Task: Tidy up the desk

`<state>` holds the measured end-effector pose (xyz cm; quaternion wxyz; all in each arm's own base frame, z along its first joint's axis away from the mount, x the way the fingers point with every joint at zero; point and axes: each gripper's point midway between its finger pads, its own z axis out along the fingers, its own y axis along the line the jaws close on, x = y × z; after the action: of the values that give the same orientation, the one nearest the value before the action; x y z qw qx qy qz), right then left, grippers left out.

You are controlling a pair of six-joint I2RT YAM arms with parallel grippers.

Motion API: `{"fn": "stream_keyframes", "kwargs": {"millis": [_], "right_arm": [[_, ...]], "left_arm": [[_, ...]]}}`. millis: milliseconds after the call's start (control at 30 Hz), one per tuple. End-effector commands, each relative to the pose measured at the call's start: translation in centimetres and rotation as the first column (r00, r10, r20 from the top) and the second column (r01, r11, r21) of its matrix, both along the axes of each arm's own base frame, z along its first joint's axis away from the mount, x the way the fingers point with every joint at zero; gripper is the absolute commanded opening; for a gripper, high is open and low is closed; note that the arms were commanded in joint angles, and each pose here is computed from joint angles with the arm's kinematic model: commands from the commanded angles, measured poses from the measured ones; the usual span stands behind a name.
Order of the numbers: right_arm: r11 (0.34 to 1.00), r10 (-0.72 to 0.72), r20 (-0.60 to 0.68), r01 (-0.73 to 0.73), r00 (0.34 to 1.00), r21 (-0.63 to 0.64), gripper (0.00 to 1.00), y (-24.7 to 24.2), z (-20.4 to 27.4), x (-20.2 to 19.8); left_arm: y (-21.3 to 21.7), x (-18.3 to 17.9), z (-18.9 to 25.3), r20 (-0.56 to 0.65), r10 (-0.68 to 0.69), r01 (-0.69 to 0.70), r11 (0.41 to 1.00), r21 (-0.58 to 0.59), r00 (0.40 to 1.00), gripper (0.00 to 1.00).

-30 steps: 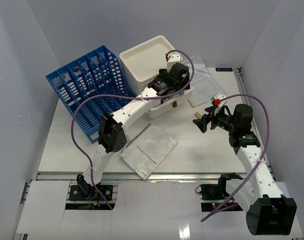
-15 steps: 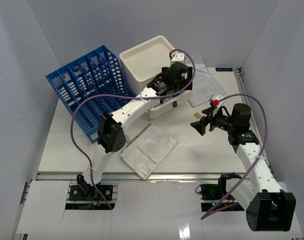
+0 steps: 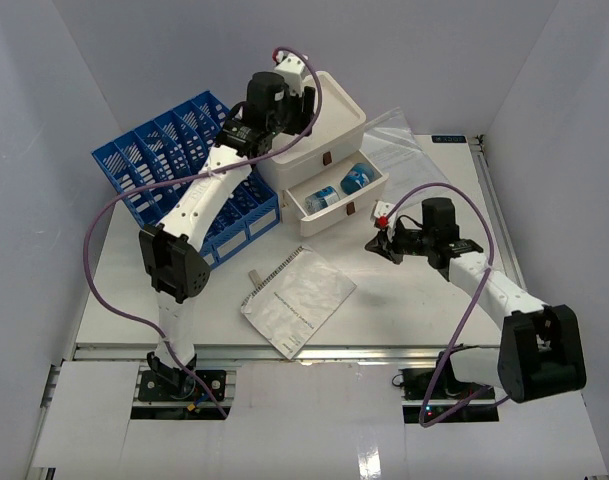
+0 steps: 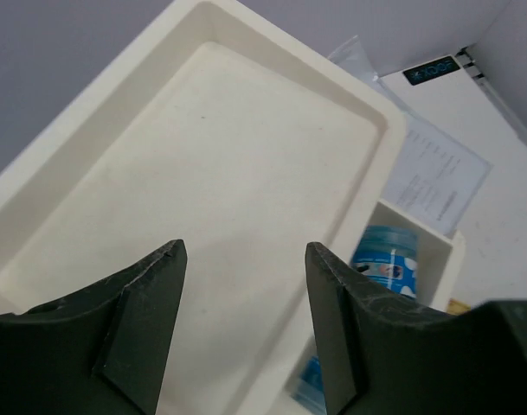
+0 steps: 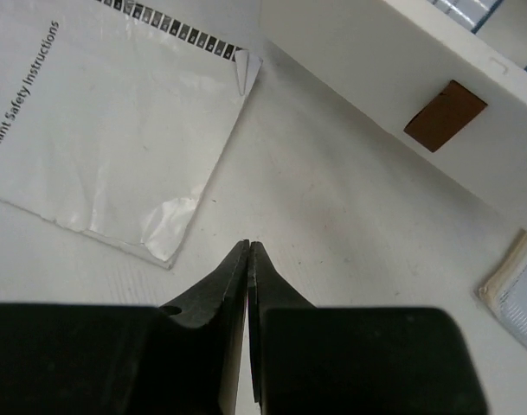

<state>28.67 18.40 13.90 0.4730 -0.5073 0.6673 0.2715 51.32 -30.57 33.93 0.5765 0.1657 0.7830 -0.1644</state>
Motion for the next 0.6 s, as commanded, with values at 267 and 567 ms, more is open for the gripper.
{"fn": "stream_keyframes", "kwargs": {"millis": [267, 567], "right_arm": [[0.945, 0.255, 0.278, -0.178, 0.926, -0.274, 0.08, 1.5, -0.4, 6.6], [0.955, 0.206, 0.327, -0.117, 0.922, -0.273, 0.08, 4.6, -0.1, 10.9]], "left_arm": [[-2.9, -1.3, -4.5, -0.018, -0.358, 0.357, 0.924, 0.14, 0.933, 0.65], [-2.5, -1.6, -9.3, -0.106, -0.378, 0.392, 0.898, 0.201, 0.92, 0.63]]}}
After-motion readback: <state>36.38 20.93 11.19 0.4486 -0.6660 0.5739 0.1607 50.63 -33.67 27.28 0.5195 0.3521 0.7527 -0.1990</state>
